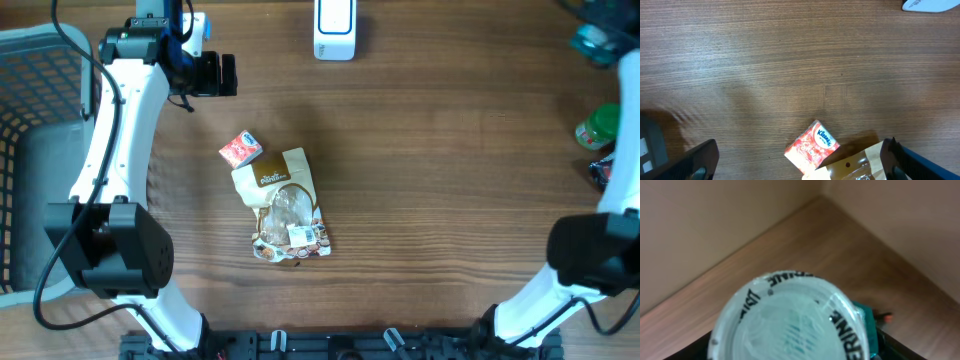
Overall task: Scan the item barcode
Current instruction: 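Move the bottle right and set it down at the table's right edge, then bring both grippers to the clear snack bag and grasp its edges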
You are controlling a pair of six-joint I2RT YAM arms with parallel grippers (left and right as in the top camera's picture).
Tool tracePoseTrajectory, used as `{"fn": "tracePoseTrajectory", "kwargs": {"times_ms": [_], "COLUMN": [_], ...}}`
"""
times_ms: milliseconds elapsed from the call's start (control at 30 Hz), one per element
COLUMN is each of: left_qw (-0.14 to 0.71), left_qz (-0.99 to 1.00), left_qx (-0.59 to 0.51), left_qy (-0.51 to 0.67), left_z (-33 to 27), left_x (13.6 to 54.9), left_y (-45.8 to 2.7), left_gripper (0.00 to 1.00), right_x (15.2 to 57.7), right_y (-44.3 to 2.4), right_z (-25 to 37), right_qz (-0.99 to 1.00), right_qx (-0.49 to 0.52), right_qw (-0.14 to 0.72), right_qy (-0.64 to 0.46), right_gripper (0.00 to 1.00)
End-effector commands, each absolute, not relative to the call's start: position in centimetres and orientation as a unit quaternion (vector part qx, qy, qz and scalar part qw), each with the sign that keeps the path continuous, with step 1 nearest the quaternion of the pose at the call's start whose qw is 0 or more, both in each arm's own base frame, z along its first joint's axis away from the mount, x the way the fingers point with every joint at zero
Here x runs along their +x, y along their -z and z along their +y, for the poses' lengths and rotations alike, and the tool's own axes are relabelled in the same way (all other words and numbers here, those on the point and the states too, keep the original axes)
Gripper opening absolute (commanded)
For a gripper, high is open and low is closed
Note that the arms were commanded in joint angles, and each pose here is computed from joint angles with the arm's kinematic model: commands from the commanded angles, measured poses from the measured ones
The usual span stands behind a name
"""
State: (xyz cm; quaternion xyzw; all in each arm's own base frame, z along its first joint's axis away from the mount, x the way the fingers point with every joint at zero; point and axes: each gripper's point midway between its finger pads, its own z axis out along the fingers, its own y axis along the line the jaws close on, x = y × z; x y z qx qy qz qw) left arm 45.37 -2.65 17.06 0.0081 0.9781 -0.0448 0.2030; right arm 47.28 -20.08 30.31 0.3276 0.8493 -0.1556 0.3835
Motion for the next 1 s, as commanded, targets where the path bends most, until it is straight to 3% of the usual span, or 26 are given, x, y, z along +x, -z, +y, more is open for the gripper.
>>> {"fn": "tracePoseTrajectory", "kwargs": {"times_ms": [0, 300, 500, 633, 700, 733, 967], "left_qw": [0.202, 0.202, 0.202, 0.202, 0.202, 0.202, 0.202], "left_qz": [0.978, 0.978, 0.978, 0.978, 0.978, 0.978, 0.978], "left_qx": [0.014, 0.014, 0.014, 0.014, 0.014, 0.014, 0.014], "left_qy": [0.052, 0.052, 0.052, 0.052, 0.052, 0.052, 0.052], "left_z": [-3.1, -3.1, -3.1, -3.1, -3.1, -3.1, -3.1], "left_x": [45.2, 45.2, 45.2, 45.2, 45.2, 45.2, 45.2], "left_y": [-17.1, -17.1, -17.1, -17.1, -17.1, -17.1, -17.1], "left_gripper": [1.00, 1.00, 1.00, 1.00, 1.00, 1.00, 1.00], "right_x": [47.4, 45.7, 44.8, 45.4, 45.3, 45.2, 44.6], "right_y": [-26.7, -15.2, -9.0, -8.7, -9.0, -9.2, -12.4], "right_z": [-25.4, -34.3, -35.6, -35.1, -35.0, -34.9, -34.2], "right_qz": [0.841, 0.838, 0.847, 0.852, 0.853, 0.853, 0.851], "right_qx": [0.373, 0.441, 0.464, 0.459, 0.458, 0.457, 0.457], "right_qw": [0.357, 0.265, 0.217, 0.221, 0.221, 0.221, 0.232], "right_qy": [0.166, 0.181, 0.142, 0.120, 0.120, 0.120, 0.114], "right_gripper": [0.70, 0.66, 0.64, 0.70, 0.87, 0.90, 0.98]}}
